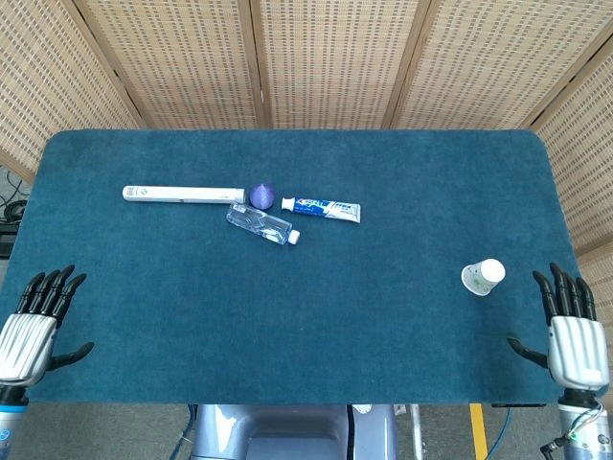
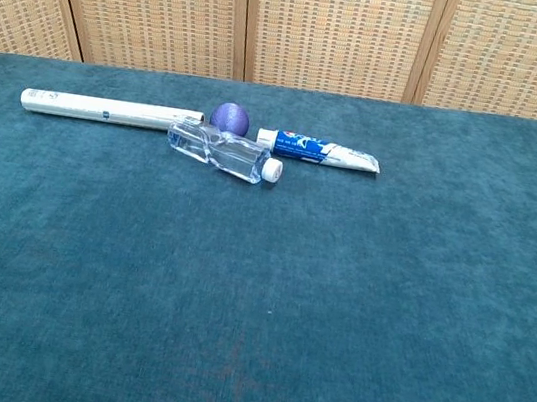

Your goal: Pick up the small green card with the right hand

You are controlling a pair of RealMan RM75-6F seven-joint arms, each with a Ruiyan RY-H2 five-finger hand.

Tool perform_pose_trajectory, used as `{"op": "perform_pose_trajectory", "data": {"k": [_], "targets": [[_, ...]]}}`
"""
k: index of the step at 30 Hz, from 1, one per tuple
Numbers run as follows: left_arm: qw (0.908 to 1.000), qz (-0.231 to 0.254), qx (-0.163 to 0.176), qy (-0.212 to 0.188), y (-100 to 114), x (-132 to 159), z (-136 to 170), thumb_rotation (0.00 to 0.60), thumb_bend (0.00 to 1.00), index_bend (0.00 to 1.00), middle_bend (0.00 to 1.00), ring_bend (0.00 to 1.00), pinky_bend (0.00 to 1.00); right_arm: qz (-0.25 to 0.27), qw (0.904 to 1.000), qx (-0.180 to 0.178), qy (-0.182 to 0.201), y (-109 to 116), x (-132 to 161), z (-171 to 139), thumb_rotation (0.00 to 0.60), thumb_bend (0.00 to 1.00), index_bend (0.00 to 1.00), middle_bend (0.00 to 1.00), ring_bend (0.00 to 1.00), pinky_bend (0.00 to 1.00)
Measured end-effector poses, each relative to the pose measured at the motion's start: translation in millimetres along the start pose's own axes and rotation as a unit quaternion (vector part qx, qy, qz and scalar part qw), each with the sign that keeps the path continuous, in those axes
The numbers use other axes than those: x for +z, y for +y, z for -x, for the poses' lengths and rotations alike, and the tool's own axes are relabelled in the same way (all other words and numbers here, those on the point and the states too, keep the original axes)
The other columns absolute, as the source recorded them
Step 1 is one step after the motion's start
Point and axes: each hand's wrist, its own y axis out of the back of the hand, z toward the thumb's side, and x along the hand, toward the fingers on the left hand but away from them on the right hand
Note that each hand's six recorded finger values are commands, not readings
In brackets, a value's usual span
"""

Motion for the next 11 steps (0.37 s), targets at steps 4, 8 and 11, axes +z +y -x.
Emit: {"op": "perform_pose_trajectory", "data": {"k": [4, 8, 11], "targets": [[1.0, -0.004, 0.004, 0.002, 0.9, -1.8, -0.8, 0.6, 0.07, 0.0, 0.0, 0.0, 0.0, 0.008, 0.9999, 0.0, 0.008, -1.8, -1.4, -5.4, 0.6, 0.1, 0.07, 0.0, 0.0, 0.0], [1.0, -0.006, 0.006, 0.004, 1.2, -2.9, -0.3, 0.6, 0.07, 0.0, 0.0, 0.0, 0.0, 0.009, 0.9998, 0.0, 0.016, -2.4, 0.4, -8.3, 0.6, 0.1, 0.07, 0.0, 0.0, 0.0], [0.9999, -0.008, 0.004, 0.007, 0.2, -4.4, 0.1, 0.6, 0.07, 0.0, 0.0, 0.0, 0.0, 0.013, 0.9998, 0.002, 0.015, -1.6, 0.2, -9.0, 0.6, 0.1, 0.07, 0.0, 0.0, 0.0]]}}
